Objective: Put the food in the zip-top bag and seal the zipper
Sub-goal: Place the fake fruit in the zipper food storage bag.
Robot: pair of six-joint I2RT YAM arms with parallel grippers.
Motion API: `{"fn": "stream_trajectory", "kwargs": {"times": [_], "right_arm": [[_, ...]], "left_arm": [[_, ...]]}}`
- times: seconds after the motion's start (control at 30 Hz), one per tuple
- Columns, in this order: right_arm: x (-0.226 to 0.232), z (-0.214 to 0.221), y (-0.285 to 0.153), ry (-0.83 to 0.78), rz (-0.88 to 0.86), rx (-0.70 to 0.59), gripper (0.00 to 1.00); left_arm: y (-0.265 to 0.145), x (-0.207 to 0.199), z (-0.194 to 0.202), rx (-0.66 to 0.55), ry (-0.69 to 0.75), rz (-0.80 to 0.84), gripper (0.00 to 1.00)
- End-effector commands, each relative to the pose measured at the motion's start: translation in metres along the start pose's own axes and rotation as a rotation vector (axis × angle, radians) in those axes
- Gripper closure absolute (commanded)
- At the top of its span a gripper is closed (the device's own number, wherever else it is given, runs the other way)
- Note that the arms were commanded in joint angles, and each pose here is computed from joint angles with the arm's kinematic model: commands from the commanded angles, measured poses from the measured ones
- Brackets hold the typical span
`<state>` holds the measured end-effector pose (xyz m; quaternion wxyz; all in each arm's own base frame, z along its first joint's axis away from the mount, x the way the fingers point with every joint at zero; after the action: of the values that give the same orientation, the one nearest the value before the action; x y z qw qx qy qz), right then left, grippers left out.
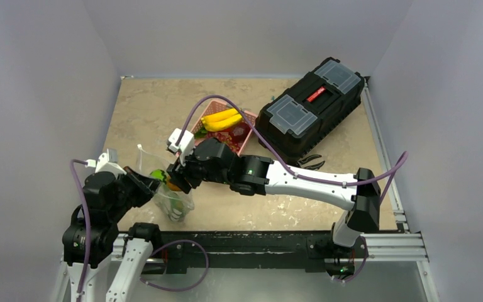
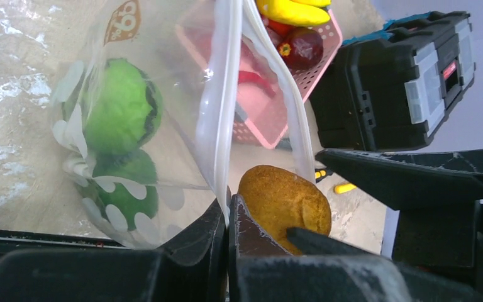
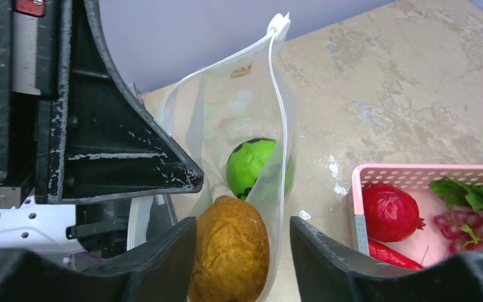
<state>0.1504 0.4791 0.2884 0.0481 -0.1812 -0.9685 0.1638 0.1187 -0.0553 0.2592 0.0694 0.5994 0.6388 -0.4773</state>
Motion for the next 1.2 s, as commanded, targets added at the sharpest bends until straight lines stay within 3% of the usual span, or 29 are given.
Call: {"fn": "stream_trajectory", "kwargs": {"times": [0.0, 0.1, 0.23, 0.33, 0.57, 0.73, 0.87, 1.17], "right_arm": [[-0.002, -0.023, -0.009, 0.004, 0.029, -0.068, 0.48], [-0.003, -0.023, -0.010, 0.004, 0.030, -0.071, 0.52], [-0.003, -0.023, -0.012, 0.002, 0.031, -0.072, 0.70], [0.000, -0.016, -0.006, -0.002, 0.015, -0.045, 0.77], [0.006, -0.006, -0.007, -0.008, -0.029, -0.034, 0.77], [0.021, 0.036, 0.005, -0.035, -0.071, 0.040, 0.77], [0.006, 0.060, 0.022, -0.046, 0.041, 0.115, 0.77], [-0.001, -0.039, -0.022, -0.032, 0.077, -0.150, 0.63]], "left_arm": [[-0.006, -0.013, -0.004, -0.011, -0.015, 0.057, 1.00], [-0.006, -0.016, -0.004, -0.006, -0.022, 0.064, 1.00], [-0.008, -0.018, -0.009, -0.031, -0.015, 0.071, 1.00], [-0.004, -0.017, -0.009, -0.018, -0.016, 0.061, 1.00], [-0.003, -0.015, -0.010, -0.023, -0.017, 0.048, 1.00], [-0.002, -0.013, -0.011, -0.036, -0.040, 0.029, 1.00], [0.002, -0.014, -0.009, -0.015, -0.047, 0.039, 1.00], [0.005, -0.005, -0.006, -0.018, -0.037, 0.004, 1.00]]}}
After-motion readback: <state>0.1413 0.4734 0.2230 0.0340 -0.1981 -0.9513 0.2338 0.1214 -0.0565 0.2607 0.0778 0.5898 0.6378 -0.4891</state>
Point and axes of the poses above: each gripper's point midway between its finger pads, its own y axis out along the fingers, its own x axis along the line the jaws close on, z = x × y, the point moved 2 cm from there along -y, back along the fingers, and after that the axes turned 3 degrees about -y, right-handed, at the moved point
